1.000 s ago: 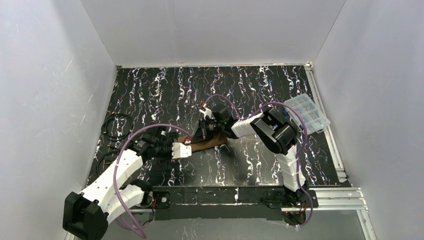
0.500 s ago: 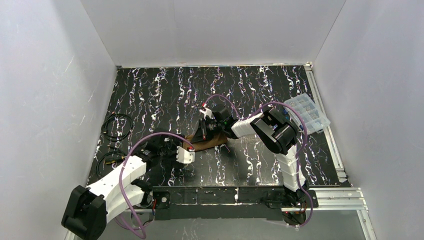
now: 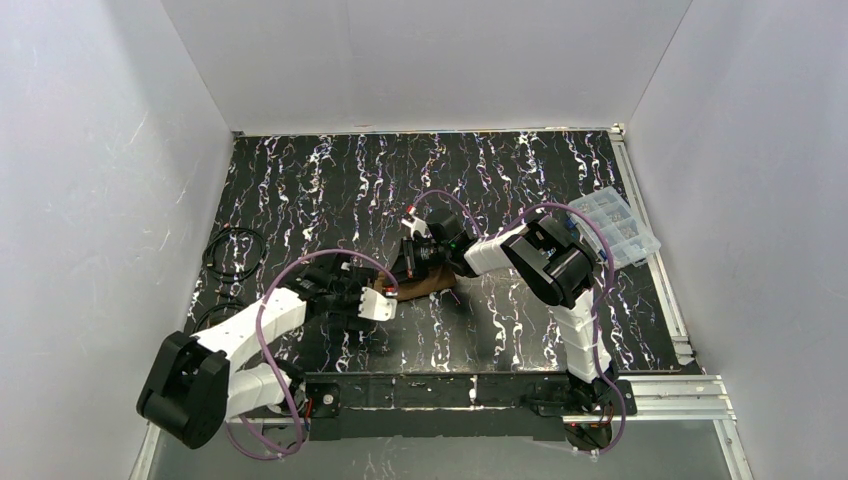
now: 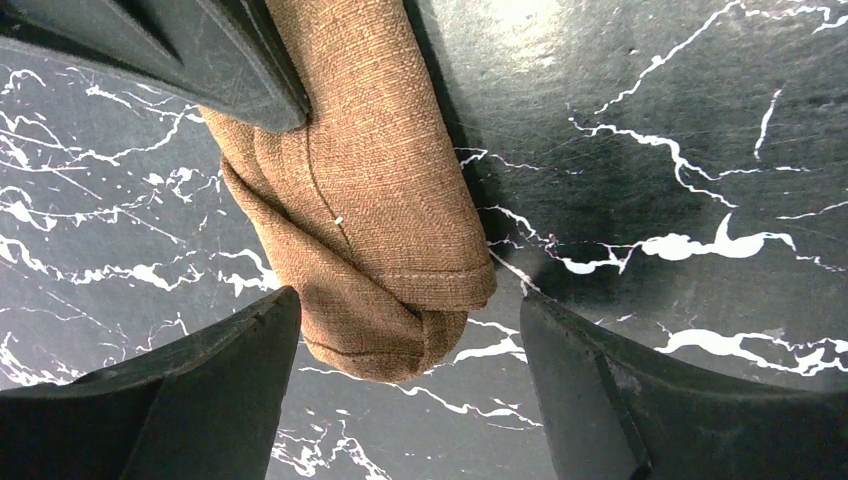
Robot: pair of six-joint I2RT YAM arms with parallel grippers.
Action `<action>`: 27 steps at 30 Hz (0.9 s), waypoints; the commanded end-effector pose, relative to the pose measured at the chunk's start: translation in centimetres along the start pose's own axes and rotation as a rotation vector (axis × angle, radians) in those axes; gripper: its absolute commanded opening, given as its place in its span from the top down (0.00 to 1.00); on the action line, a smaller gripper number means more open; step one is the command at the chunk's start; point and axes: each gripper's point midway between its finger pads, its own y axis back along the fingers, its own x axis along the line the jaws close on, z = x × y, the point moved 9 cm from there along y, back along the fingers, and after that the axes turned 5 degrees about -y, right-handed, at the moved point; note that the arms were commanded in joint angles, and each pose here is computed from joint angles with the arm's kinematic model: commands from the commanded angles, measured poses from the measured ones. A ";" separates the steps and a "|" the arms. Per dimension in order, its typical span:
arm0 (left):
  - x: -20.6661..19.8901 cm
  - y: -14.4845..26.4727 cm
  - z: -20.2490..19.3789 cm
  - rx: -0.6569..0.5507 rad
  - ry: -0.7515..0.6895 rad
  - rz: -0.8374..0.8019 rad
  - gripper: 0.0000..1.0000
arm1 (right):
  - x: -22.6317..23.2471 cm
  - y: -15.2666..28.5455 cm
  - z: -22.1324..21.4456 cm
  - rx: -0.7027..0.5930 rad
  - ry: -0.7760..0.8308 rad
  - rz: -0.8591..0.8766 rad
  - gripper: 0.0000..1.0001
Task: Fold the napkin into a case and place the utensils inside
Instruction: Pick up the smaller rectangle-folded napkin from the center of the board.
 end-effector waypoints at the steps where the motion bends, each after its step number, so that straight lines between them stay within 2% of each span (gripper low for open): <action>1: -2.0 -0.3 0.2 -0.016 0.016 -0.143 0.21 | -3.5 0.0 -1.8 0.031 -0.088 -0.112 0.99; 5: -2.1 -0.7 0.2 -0.008 0.001 -0.179 0.28 | -3.4 0.0 -1.6 0.021 -0.091 -0.102 0.99; 10: -1.1 -1.3 0.4 0.025 0.027 -0.241 0.51 | -3.4 0.0 -1.6 0.016 -0.095 -0.092 0.99; 17: -1.0 -2.0 0.4 0.047 -0.022 -0.221 0.60 | -3.8 0.1 -2.1 0.017 -0.105 -0.092 0.99; 19: -0.9 -2.2 0.3 0.058 -0.032 -0.213 0.71 | -3.9 0.2 -2.2 0.021 -0.108 -0.090 0.99; 22: -0.2 -2.4 0.2 0.096 -0.001 -0.211 1.00 | -3.3 0.5 -2.1 0.024 -0.086 -0.073 0.99; 27: 0.9 -1.5 1.1 0.061 0.014 -0.219 1.00 | -1.6 2.3 -0.4 0.007 0.011 -0.092 0.96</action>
